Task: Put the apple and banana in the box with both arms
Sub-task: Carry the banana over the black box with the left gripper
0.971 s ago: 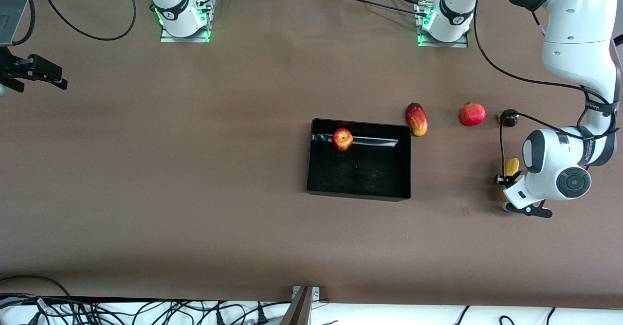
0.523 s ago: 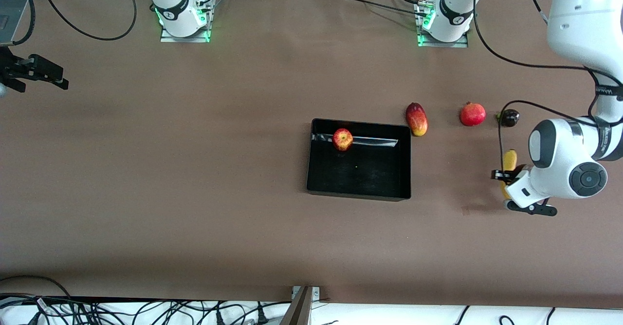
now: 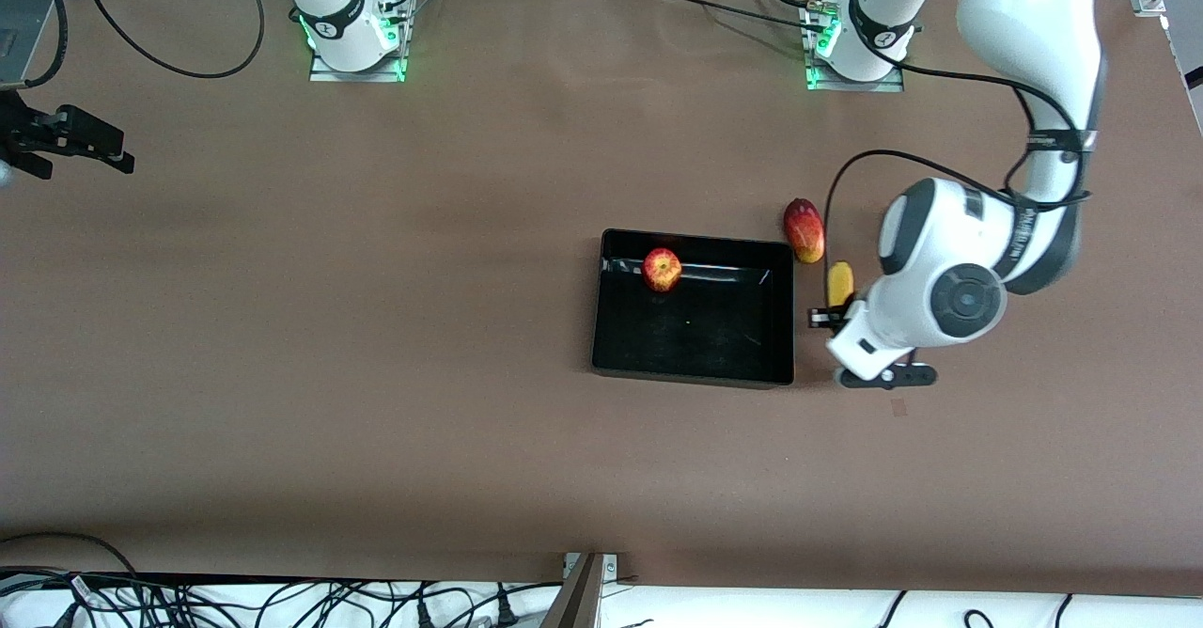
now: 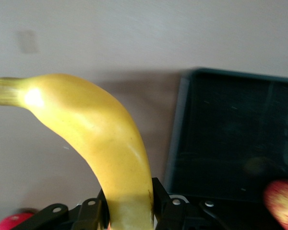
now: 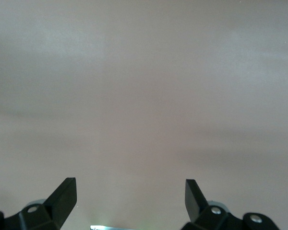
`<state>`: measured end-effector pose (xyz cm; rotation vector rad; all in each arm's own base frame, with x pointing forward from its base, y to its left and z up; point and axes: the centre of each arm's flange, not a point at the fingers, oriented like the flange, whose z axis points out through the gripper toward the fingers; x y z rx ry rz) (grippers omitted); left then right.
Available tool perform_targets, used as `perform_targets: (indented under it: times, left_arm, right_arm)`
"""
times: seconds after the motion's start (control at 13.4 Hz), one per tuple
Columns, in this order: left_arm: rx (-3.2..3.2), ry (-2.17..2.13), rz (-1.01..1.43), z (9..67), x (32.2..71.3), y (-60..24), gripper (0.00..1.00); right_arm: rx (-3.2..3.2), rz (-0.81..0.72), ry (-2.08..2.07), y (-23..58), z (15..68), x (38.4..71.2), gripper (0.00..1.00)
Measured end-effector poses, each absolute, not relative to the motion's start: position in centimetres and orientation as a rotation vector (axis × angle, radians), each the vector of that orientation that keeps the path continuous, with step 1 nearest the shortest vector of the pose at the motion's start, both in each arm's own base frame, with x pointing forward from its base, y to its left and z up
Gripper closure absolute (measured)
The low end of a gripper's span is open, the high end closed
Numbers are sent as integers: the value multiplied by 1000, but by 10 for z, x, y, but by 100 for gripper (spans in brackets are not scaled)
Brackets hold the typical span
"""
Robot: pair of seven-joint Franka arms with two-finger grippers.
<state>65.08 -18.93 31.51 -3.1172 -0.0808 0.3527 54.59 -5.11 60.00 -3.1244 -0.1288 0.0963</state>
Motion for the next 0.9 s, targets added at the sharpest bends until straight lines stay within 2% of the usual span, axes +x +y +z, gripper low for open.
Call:
perform_targets:
  times: [0.45, 0.9]
  left_arm:
    - [-3186, -52, 342, 306, 627, -276, 65]
    - [-3208, -95, 342, 242, 624, -300, 65]
  right_arm:
    - [-3124, 96, -128, -51, 600, 546, 0]
    - [-3124, 96, -128, -51, 600, 546, 0]
